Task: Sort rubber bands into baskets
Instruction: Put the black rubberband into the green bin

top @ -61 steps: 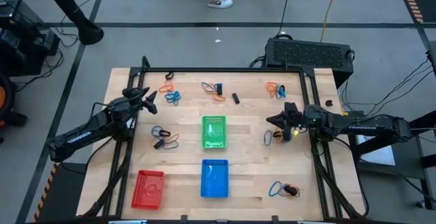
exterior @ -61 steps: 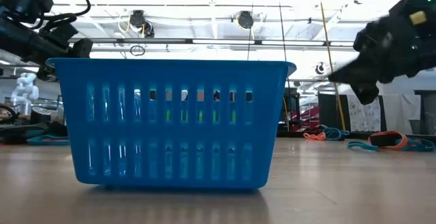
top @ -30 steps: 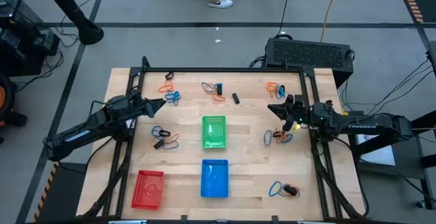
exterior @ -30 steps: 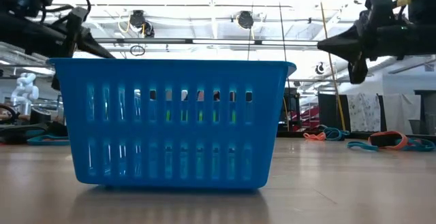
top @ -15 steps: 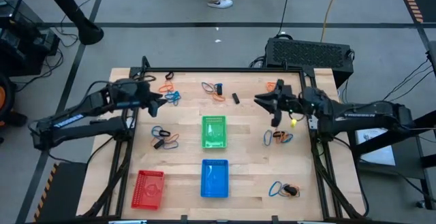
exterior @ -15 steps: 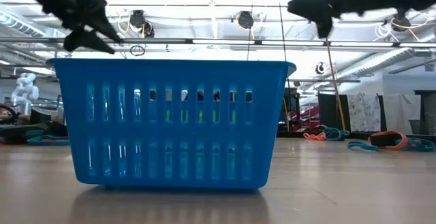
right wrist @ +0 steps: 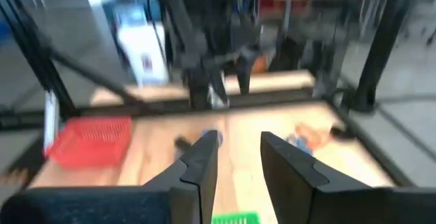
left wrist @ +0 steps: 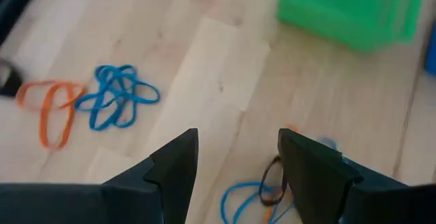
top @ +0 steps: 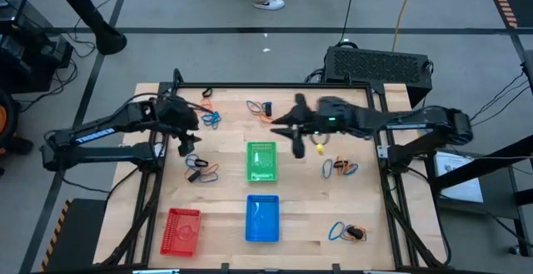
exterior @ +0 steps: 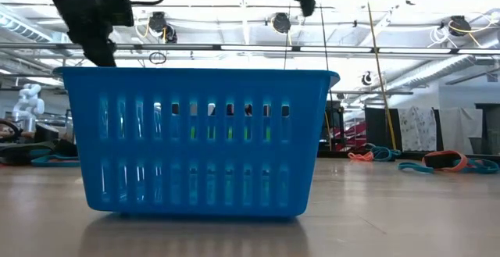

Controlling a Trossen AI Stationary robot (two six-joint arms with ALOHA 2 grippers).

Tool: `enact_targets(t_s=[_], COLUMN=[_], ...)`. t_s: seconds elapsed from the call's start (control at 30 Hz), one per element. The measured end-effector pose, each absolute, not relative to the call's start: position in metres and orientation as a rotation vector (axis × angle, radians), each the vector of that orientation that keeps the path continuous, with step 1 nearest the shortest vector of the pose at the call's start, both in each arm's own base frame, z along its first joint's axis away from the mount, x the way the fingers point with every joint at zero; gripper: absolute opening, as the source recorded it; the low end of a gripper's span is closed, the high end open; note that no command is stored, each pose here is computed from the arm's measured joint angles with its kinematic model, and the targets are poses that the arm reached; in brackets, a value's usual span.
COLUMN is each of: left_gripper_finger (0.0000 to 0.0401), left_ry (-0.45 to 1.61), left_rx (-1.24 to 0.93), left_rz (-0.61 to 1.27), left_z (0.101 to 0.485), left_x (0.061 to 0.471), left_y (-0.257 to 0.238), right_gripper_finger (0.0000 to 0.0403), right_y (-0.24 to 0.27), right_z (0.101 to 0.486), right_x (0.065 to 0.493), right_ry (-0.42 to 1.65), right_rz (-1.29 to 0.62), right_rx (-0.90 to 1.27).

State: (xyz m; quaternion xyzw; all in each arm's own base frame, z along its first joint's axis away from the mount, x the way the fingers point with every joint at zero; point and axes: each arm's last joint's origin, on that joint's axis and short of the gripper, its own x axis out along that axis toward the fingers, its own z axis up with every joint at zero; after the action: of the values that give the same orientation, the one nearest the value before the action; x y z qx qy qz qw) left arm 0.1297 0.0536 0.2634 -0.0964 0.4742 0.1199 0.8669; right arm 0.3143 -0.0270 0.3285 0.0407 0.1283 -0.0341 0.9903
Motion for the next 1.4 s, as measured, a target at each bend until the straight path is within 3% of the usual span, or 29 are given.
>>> enact_targets(t_s=[0.27,0.57,1.4], left_gripper_finger=[0.021,0.021,0.021], left_ry=[1.153,1.303,1.647], left_rx=[-0.094,-0.078,-0.076], left_rz=[-0.02,-0.139,-0.098], left_z=[0.241,0.218,0.15], left_x=[0.158,0.18,0.209], left_y=[0.048,0.036,0.036], right_gripper_finger=[0.0105,0.0105,0.0105], right_y=[-0.02,-0.005,-0.014], right_z=[0.312,0.303,0.283], right_x=[0.368,0.382,0.362], right_ry=[0.514,0.613,0.898], right_rz=[-0.07,-0.055,-0.085], right_rx=[0.183,0.225,-0.06])
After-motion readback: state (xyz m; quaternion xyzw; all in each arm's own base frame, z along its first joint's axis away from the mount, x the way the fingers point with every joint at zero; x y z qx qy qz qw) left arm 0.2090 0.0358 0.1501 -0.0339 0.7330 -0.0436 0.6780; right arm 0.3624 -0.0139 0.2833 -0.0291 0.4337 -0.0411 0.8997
